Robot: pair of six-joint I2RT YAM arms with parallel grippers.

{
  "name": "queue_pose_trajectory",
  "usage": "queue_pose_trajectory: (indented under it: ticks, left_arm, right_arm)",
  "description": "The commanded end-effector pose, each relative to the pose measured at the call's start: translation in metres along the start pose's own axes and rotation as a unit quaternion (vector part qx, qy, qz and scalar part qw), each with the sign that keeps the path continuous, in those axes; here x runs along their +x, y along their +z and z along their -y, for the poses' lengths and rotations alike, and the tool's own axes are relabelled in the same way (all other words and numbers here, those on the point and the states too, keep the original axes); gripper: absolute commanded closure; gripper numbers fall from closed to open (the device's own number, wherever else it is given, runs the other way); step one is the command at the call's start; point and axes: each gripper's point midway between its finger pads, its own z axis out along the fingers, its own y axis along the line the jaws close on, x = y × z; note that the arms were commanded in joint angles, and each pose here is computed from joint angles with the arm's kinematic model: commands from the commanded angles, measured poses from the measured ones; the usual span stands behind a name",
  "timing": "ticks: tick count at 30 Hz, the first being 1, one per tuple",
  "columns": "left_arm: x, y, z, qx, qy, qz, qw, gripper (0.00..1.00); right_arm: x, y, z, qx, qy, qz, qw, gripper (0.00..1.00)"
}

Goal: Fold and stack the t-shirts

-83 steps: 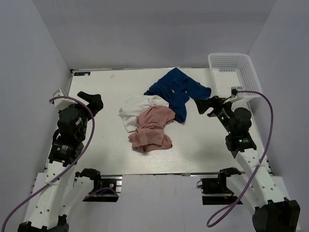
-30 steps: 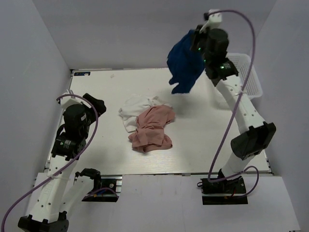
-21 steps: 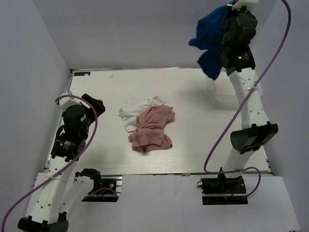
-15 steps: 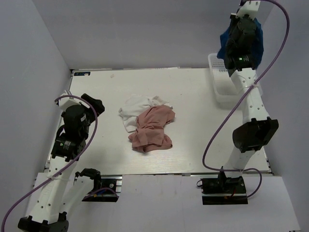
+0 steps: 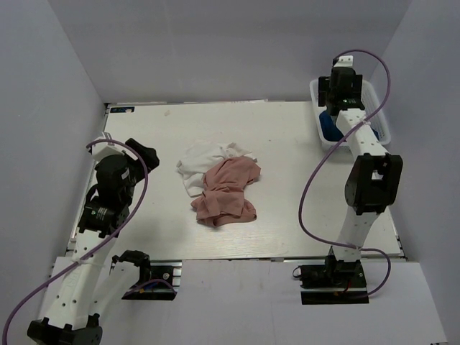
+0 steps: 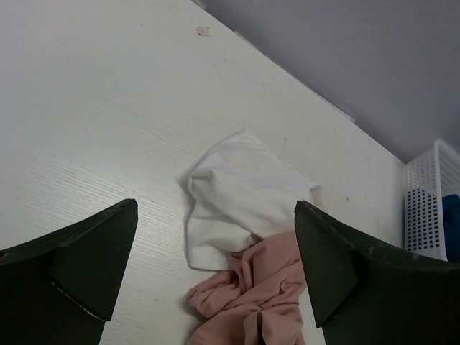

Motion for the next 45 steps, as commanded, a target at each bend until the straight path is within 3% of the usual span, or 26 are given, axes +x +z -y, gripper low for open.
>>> queue_pose_trajectory:
  ticks: [1, 3, 5, 6, 7, 8, 10, 11, 12, 16, 18, 22, 23, 27, 28, 35, 37, 38, 39, 40, 45]
  left_arm:
    - [0.003, 0.000, 0.010, 0.028, 0.007, -0.006, 1.000, 0.00]
    - [0.005, 0.000, 0.008, 0.026, 0.009, -0.010, 1.000, 0.00]
    - [0.007, 0.000, 0.007, 0.023, 0.006, -0.013, 1.000, 0.00]
    - [0.007, 0.000, 0.007, 0.023, 0.006, -0.013, 1.000, 0.00]
    - [0.007, -0.001, 0.011, 0.033, 0.004, -0.016, 0.999, 0.00]
    - [0.011, 0.001, 0.008, 0.029, 0.006, -0.020, 0.999, 0.00]
    - [0.014, 0.002, 0.013, 0.039, 0.006, -0.028, 0.999, 0.00]
    - [0.017, 0.002, 0.011, 0.036, 0.008, -0.033, 0.999, 0.00]
    - [0.015, 0.003, 0.014, 0.040, 0.008, -0.035, 0.999, 0.00]
    - [0.017, 0.000, 0.012, 0.034, 0.006, -0.042, 0.999, 0.00]
    - [0.018, 0.000, 0.014, 0.039, 0.006, -0.046, 0.998, 0.00]
    - [0.023, 0.006, 0.016, 0.041, 0.007, -0.052, 0.998, 0.00]
    - [0.023, 0.006, 0.015, 0.041, 0.012, -0.052, 0.998, 0.00]
    - [0.026, 0.008, 0.014, 0.036, 0.015, -0.059, 0.997, 0.00]
    - [0.028, 0.010, 0.014, 0.033, 0.016, -0.063, 0.997, 0.00]
    - [0.026, 0.008, 0.014, 0.035, 0.015, -0.060, 0.997, 0.00]
    - [0.029, 0.009, 0.012, 0.032, 0.016, -0.063, 0.997, 0.00]
    - [0.029, 0.009, 0.012, 0.033, 0.021, -0.063, 0.997, 0.00]
    - [0.029, 0.009, 0.011, 0.033, 0.021, -0.063, 0.997, 0.00]
    - [0.029, 0.009, 0.011, 0.033, 0.021, -0.063, 0.997, 0.00]
    - [0.028, 0.009, 0.015, 0.039, 0.019, -0.062, 0.997, 0.00]
  right_arm:
    - [-0.073, -0.059, 0.011, -0.048, 0.037, 0.070, 0.996, 0.10]
    - [-0.087, -0.099, -0.021, -0.152, 0.039, 0.091, 0.983, 0.10]
    - [-0.064, -0.113, -0.047, -0.208, 0.023, 0.070, 0.975, 0.10]
    - [-0.078, -0.147, -0.062, -0.244, 0.032, 0.096, 0.964, 0.10]
    - [-0.050, -0.149, -0.082, -0.269, 0.025, 0.072, 0.960, 0.10]
    - [-0.049, -0.163, -0.090, -0.290, 0.038, 0.076, 0.953, 0.10]
    - [-0.054, -0.214, -0.140, -0.392, 0.051, 0.103, 0.913, 0.10]
    - [-0.015, -0.222, -0.170, -0.428, 0.039, 0.070, 0.900, 0.10]
    - [-0.001, -0.246, -0.195, -0.472, 0.028, 0.059, 0.879, 0.10]
    - [0.084, -0.299, -0.258, -0.549, -0.040, -0.010, 0.835, 0.10]
    - [0.127, -0.300, -0.267, -0.554, -0.061, -0.048, 0.829, 0.10]
    - [0.161, -0.295, -0.283, -0.539, -0.090, -0.055, 0.835, 0.10]
    - [0.174, -0.273, -0.283, -0.497, -0.118, -0.059, 0.858, 0.10]
    - [0.185, -0.252, -0.299, -0.457, -0.135, -0.045, 0.878, 0.10]
    - [0.177, -0.250, -0.306, -0.465, -0.137, -0.020, 0.874, 0.10]
    - [0.193, -0.249, -0.351, -0.520, -0.130, -0.027, 0.844, 0.10]
    - [0.192, -0.250, -0.357, -0.523, -0.110, -0.045, 0.844, 0.30]
    - [0.193, -0.252, -0.357, -0.524, -0.109, -0.048, 0.843, 0.45]
    - [0.171, -0.262, -0.354, -0.529, -0.091, -0.021, 0.843, 0.68]
    - [0.161, -0.263, -0.349, -0.521, -0.079, -0.010, 0.850, 1.00]
    - [0.102, -0.287, -0.296, -0.488, -0.030, 0.072, 0.869, 1.00]
